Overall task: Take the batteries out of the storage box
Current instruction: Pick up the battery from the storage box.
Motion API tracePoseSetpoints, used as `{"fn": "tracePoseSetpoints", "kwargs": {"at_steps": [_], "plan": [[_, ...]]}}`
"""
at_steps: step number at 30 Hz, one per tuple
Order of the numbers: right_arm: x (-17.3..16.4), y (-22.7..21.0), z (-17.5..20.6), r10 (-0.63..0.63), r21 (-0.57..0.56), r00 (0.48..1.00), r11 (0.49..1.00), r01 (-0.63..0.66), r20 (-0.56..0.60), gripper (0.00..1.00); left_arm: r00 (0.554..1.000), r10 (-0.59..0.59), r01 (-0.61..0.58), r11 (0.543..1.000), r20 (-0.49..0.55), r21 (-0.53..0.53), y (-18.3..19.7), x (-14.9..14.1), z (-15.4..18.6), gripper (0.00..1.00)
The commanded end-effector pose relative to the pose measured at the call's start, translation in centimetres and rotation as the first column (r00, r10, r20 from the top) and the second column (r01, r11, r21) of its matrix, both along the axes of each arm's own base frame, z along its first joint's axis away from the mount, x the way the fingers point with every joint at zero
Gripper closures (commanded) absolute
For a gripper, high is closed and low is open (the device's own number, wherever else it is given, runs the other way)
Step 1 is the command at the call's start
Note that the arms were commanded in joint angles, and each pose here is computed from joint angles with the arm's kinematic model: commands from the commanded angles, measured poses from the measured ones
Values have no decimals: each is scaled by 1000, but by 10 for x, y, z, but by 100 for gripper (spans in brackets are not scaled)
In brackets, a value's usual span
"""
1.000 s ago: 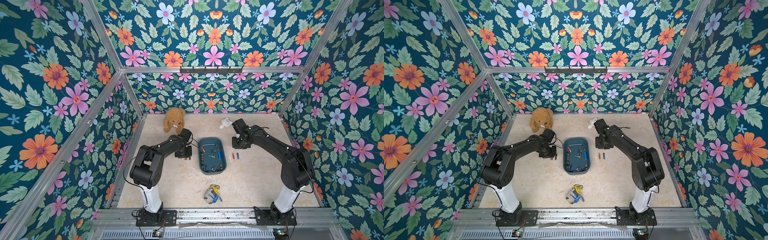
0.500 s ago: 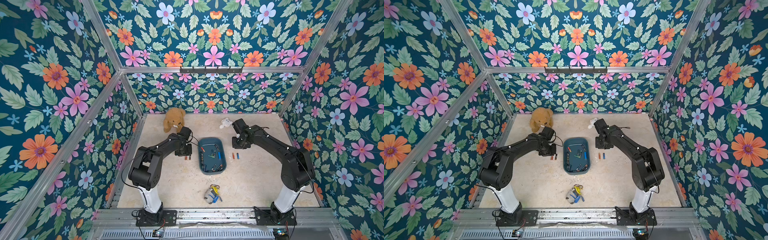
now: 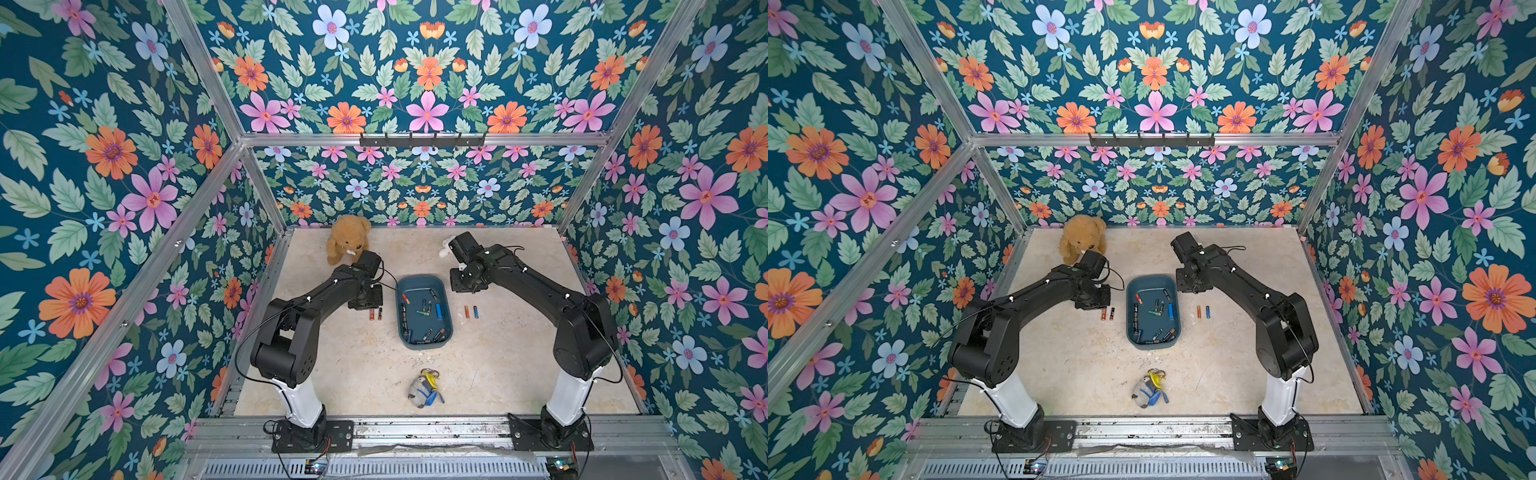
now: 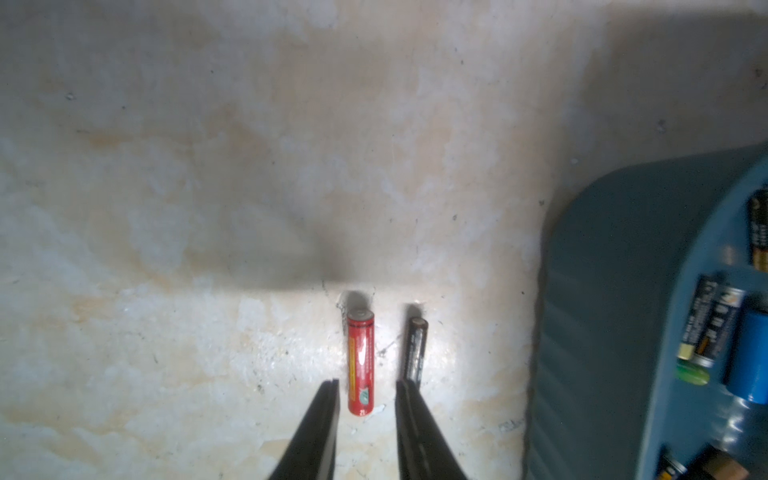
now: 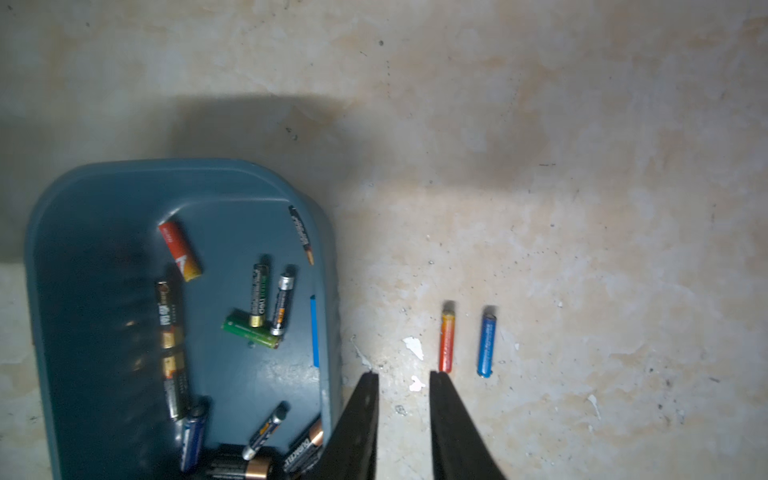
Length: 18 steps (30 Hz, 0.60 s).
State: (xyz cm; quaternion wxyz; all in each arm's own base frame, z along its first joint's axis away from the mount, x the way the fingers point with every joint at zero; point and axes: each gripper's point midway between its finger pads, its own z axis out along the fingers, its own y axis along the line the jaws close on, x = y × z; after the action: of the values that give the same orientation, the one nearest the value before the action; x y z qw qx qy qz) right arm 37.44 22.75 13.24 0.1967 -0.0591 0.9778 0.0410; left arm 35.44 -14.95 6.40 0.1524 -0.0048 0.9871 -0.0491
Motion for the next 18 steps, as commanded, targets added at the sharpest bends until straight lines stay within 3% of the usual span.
{"fn": "tracePoseSetpoints", "kwargs": {"at_steps": [1,18], "plan": [[-3,4,-1,-13,-30,1000,999,13,-12,73,1000,5,-5,1000,-12,11,4,-5,0,70],[-17,47,-25,30,-46,998,998,-32,-46,73,1000,6,-6,1000,-16,-5,6,-17,-5,70]]}}
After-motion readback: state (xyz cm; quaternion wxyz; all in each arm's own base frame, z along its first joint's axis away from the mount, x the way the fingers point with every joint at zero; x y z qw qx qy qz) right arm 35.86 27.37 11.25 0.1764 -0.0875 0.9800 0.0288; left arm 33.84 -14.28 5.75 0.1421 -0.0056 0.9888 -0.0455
